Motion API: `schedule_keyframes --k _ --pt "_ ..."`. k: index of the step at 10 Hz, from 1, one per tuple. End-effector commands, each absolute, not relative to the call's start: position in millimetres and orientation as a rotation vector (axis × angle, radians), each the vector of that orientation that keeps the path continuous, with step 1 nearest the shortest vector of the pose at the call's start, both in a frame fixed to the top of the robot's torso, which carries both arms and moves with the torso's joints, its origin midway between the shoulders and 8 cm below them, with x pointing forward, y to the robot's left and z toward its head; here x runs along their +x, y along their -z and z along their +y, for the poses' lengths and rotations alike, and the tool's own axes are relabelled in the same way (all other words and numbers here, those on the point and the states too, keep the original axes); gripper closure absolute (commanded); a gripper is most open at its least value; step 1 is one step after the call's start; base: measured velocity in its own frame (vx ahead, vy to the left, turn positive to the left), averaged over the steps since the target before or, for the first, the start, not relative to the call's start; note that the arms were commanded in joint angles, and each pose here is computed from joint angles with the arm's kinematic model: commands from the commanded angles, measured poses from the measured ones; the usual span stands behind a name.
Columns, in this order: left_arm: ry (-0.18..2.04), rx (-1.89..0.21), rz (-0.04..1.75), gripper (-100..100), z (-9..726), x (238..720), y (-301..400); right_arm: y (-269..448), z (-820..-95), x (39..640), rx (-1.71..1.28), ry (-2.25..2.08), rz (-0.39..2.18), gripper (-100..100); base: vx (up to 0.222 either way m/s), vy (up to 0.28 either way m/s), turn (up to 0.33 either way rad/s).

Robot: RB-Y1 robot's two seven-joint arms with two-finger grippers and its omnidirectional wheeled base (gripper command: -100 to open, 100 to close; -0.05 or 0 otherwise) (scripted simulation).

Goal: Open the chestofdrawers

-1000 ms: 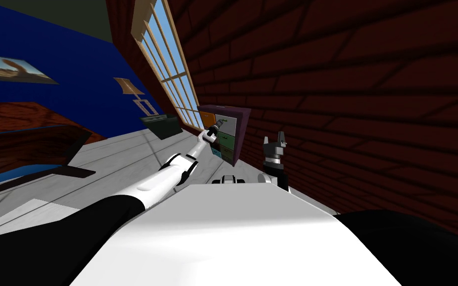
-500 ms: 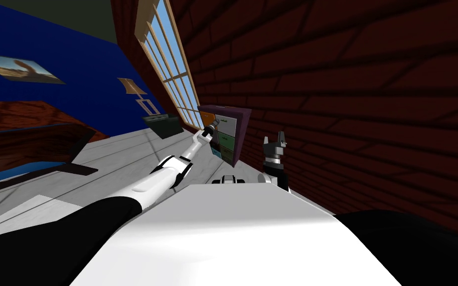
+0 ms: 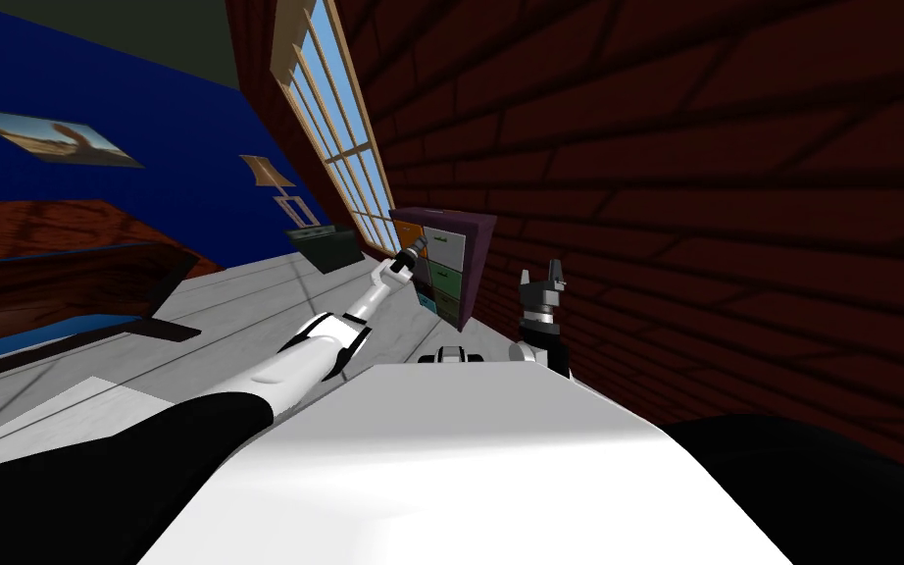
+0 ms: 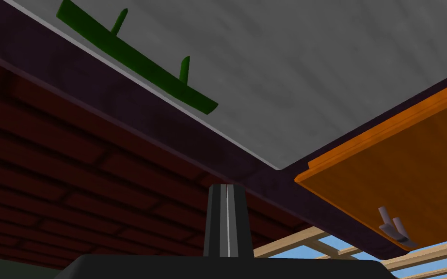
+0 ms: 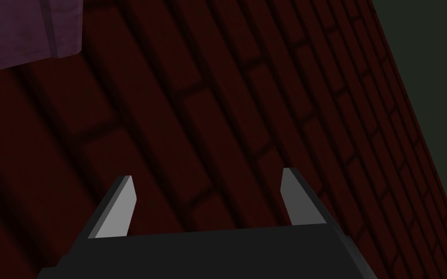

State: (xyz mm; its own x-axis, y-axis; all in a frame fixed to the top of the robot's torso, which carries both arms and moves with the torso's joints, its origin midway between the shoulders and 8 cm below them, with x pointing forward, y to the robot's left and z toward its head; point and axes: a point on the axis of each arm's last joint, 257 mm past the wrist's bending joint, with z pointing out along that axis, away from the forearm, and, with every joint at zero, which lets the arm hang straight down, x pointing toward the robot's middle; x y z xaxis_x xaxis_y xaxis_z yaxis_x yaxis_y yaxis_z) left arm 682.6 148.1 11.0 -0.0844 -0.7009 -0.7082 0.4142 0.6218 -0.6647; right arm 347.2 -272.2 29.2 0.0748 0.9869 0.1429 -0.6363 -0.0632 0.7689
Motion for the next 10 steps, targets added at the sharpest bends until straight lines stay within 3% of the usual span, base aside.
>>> schedule_keyframes --k 1,6,10 --pt "0.959 -0.264 1.371 100 160 670 -9 -29 -272 347 0.818 -1.448 0.558 0 0.039 -0.047 0.105" --pt "0.993 -0.2 1.351 100 167 636 -28 -29 -272 347 0.819 -1.448 0.558 0 0.038 -0.075 0.064" --pt "1.024 -0.192 1.413 100 180 603 -5 -29 -272 347 0.818 -1.448 0.558 0 0.041 -0.075 0.079"
